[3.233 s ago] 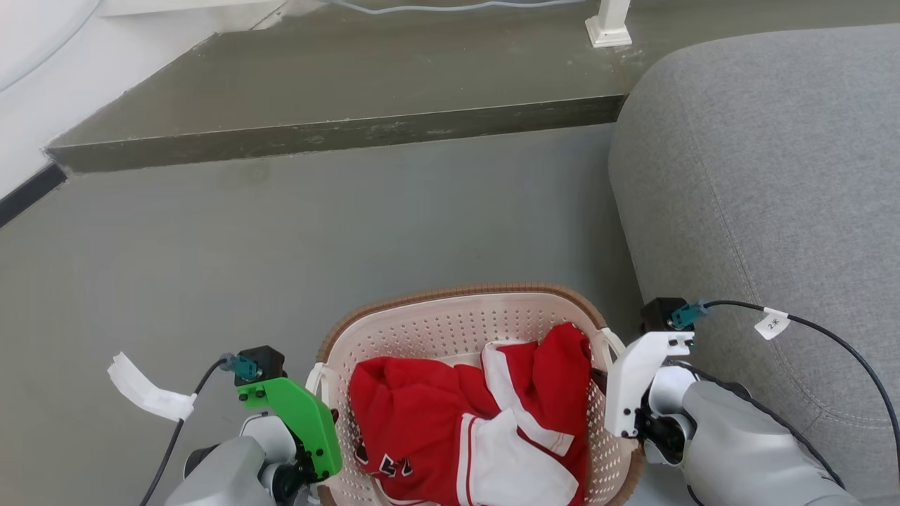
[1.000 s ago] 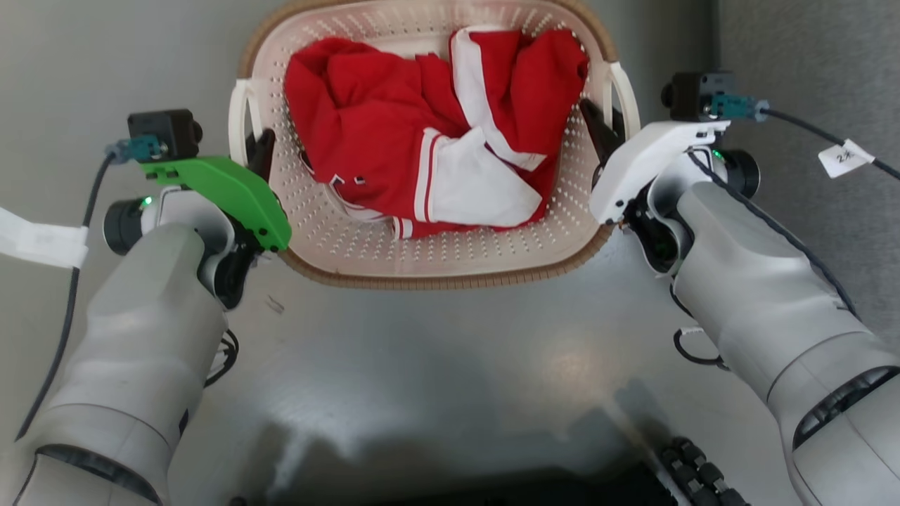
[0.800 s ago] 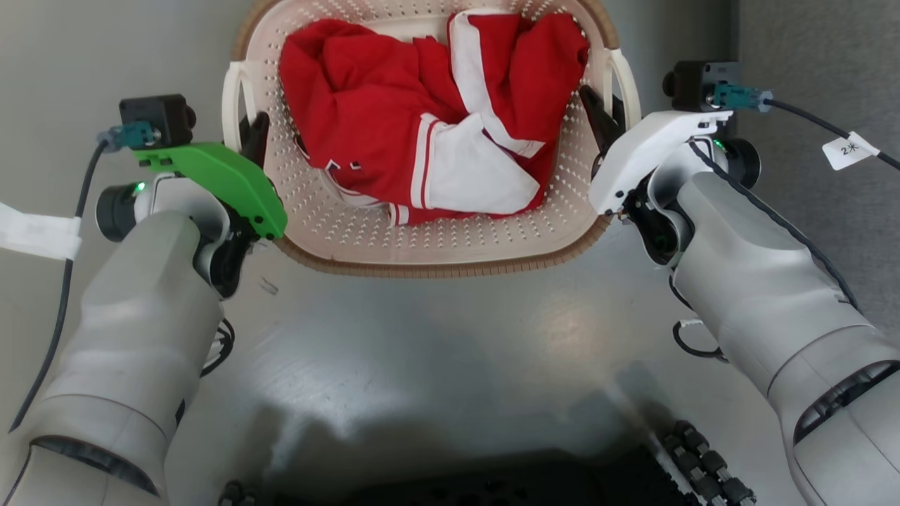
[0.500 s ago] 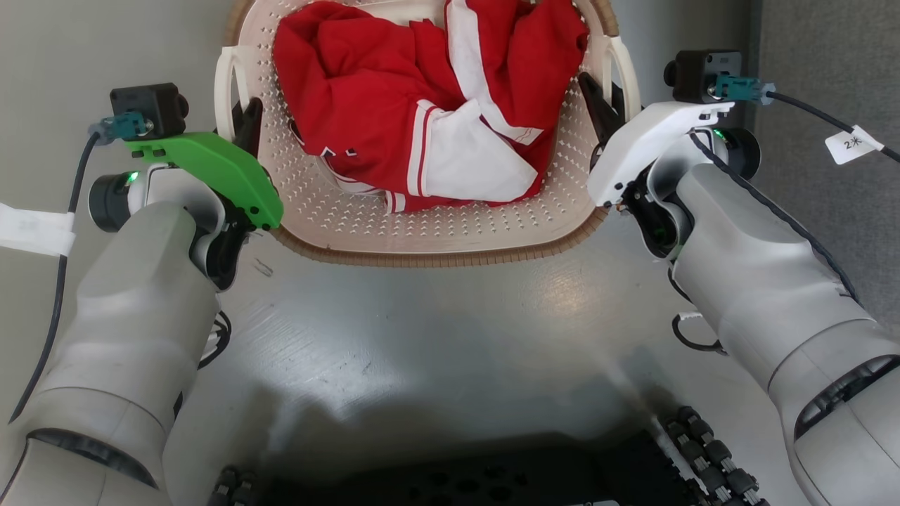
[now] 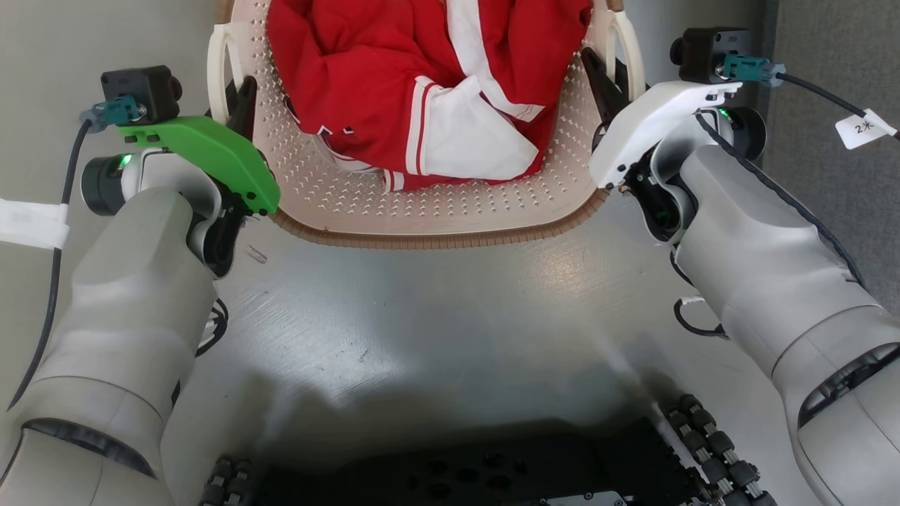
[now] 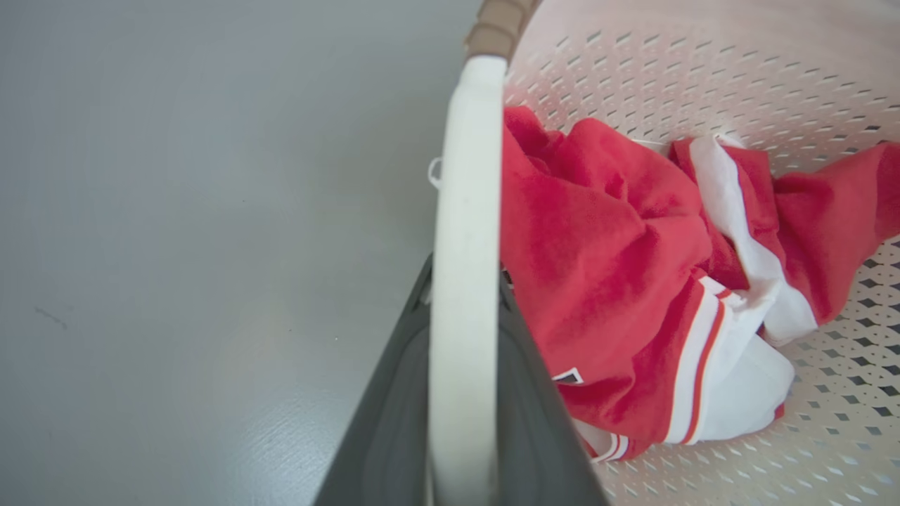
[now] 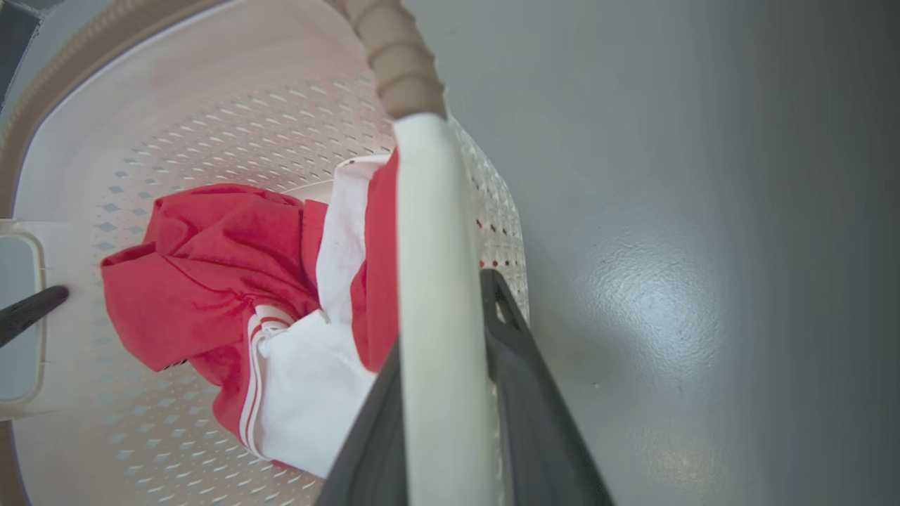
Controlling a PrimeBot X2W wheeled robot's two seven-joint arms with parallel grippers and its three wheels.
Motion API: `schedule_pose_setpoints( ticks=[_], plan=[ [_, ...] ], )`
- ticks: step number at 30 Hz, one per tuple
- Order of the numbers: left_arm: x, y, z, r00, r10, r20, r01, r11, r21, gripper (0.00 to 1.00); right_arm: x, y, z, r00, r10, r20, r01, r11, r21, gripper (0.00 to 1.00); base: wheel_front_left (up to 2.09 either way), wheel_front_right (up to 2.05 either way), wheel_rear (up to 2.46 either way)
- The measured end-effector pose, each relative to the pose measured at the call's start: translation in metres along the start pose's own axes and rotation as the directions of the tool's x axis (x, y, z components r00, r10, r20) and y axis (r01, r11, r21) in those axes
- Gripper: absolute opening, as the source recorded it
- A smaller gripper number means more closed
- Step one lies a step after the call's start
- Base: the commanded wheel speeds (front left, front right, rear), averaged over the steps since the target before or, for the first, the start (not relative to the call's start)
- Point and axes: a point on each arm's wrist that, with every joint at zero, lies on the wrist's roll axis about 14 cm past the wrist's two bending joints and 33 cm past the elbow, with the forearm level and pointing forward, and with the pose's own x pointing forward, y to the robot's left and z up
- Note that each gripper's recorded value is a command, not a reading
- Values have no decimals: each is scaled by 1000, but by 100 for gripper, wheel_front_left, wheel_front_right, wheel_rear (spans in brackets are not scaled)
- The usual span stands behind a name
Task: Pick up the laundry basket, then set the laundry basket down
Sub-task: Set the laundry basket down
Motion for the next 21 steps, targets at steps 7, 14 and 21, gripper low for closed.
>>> schedule_pose_setpoints(
  ticks=[7, 14, 21],
  plan=[
    [2, 2, -2, 1000, 1, 2, -1, 1000, 4, 0, 2, -1, -3, 1000, 0, -3, 0, 1000, -2, 0, 0, 0, 0],
    [8, 3, 4, 1000, -3, 20, 2, 1000, 19, 0, 8, -4, 5, 1000, -2, 19, 2, 1000, -3, 0, 0, 0, 0],
    [11, 4, 5, 1000, -4, 29, 3, 1000, 22, 0, 10, -7, 7, 1000, -7, 27, 7, 1000, -1, 0, 0, 0, 0]
  ],
)
